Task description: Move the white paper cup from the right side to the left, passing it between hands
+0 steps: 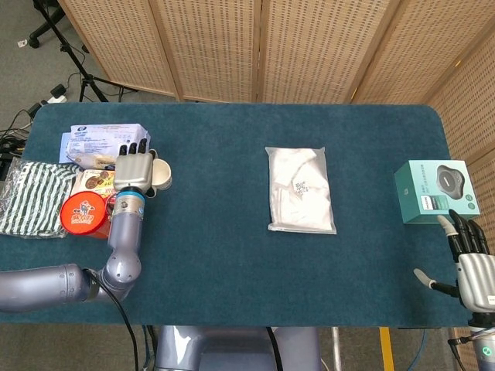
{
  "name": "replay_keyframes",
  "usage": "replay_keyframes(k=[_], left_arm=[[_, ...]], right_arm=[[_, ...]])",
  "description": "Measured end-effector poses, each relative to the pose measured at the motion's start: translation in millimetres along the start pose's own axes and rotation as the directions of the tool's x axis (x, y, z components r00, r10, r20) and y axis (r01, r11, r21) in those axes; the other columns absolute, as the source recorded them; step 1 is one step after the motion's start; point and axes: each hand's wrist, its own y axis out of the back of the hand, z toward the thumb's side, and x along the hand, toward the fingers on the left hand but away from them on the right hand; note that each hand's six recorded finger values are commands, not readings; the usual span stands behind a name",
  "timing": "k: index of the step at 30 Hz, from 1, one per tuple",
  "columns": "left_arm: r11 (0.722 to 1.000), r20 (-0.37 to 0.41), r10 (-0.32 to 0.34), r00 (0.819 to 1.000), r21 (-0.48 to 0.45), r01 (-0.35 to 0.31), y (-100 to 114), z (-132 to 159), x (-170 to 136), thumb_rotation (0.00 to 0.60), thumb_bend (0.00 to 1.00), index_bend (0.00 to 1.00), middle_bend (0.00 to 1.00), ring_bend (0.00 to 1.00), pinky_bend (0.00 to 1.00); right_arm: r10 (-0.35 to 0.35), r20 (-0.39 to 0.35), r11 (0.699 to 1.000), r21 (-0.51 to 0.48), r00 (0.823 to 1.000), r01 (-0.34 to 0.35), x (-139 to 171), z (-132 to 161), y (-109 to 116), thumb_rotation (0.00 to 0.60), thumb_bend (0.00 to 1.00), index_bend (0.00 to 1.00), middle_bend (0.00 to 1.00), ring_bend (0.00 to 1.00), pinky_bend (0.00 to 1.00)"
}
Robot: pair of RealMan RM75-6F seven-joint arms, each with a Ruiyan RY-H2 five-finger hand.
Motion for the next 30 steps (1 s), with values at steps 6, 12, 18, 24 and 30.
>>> replay_keyframes(k=[6,12,18,24,30], left_arm=[[1.0,-0.032,-0.022,0.999,0.001,0.022,-9.8,-21.5,10.5,0.6,0.33,0.32,0.0,0.0,0.0],[0.999,-0.068,-0.042,0.997,0.0,0.042,-22.7,-46.8,23.0,0.6,0.33,0.32,0.0,0.0,0.0],[0.999,-0.089,-0.049,0.995,-0.01,0.048,-27.8,-61.6,30.0,0.6,0.33,0.32,0.0,0.0,0.0],[0.998,-0.089,-0.056,0.994,-0.009,0.055,-34.4,-64.1,35.3,0.6,0.33,0.32,0.0,0.0,0.0],[0.998,-0.071,-0.07,0.995,-0.006,0.07,-44.0,-56.6,37.6,0.6,0.33,0.32,0.0,0.0,0.0]], right_arm=[[0.01,0.005,1.0,0.011,1.0,-0.01,-1.0,0.4,-3.1,0.6,0.0,0.0,0.0,0.0,0.0],[0.016,0.003,1.0,0.014,1.0,-0.016,-1.5,1.5,-5.0,0.6,0.0,0.0,0.0,0.0,0.0],[0.019,0.004,1.0,0.015,1.0,-0.019,-1.8,1.5,-5.7,0.6,0.0,0.0,0.0,0.0,0.0],[0.018,0.004,1.0,0.012,1.0,-0.018,-1.1,1.3,-5.2,0.6,0.0,0.0,0.0,0.0,0.0],[0.018,0.005,1.0,0.008,1.0,-0.018,-1.7,0.5,-4.9,0.6,0.0,0.0,0.0,0.0,0.0]])
